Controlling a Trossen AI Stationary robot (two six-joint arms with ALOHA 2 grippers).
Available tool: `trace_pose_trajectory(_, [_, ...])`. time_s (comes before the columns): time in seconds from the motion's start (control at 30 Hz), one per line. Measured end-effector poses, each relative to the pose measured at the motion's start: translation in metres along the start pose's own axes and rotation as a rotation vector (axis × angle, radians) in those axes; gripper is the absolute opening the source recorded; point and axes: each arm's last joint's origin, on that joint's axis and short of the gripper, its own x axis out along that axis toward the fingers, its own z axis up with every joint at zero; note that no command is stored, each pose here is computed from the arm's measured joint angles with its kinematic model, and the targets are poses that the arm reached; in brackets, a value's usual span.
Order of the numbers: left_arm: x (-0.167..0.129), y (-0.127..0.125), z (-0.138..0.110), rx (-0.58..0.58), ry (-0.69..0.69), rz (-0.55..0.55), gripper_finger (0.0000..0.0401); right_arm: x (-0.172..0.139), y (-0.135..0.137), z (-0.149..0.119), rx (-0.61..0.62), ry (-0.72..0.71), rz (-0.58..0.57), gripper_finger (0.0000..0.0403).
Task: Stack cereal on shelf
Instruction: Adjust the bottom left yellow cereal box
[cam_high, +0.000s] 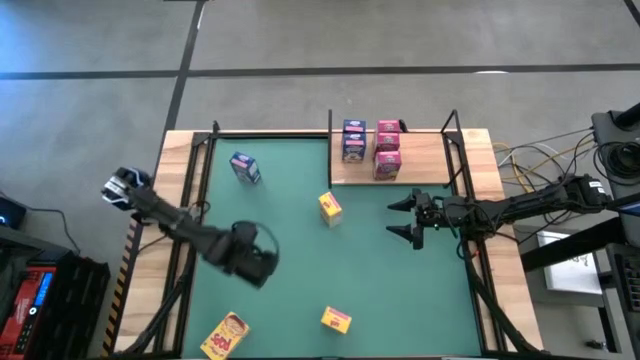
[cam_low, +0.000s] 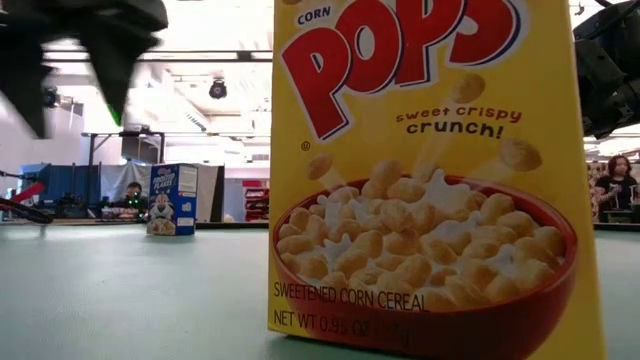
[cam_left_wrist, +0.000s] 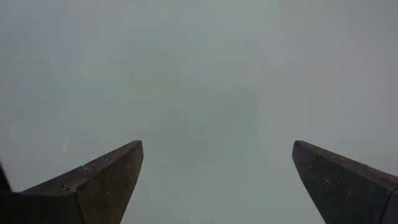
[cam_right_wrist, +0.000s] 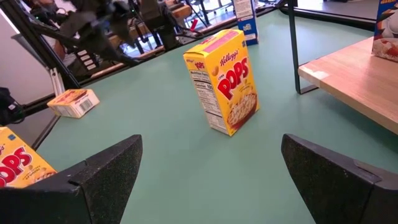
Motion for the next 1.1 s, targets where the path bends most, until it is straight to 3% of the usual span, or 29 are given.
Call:
trace_pose_trajectory(0.2, [0.001, 0.015, -0.042, -0.065, 0.013, 0.021, 0.0396, 0.000, 0.000, 0.000, 0.000, 0.000, 0.000, 0.0373])
trace_pose_trajectory(0.57, [-0.008, 0.031, -0.090, -0.115, 0.269, 0.130, 0.0396, 0.000, 0.000, 0.000, 0.000, 0.000, 0.000, 0.0373])
trace_pose_trajectory(0.87, [-0.002, 0.038, -0.128, -0.028, 0.303, 0.094, 0.0396, 0.000, 0.000, 0.000, 0.000, 0.000, 0.000, 0.0373])
trace_pose_trajectory(1.1, [0.002, 0.039, -0.133, 0.036, 0.296, 0.096, 0.0396, 0.000, 0.000, 0.000, 0.000, 0.000, 0.000, 0.0373])
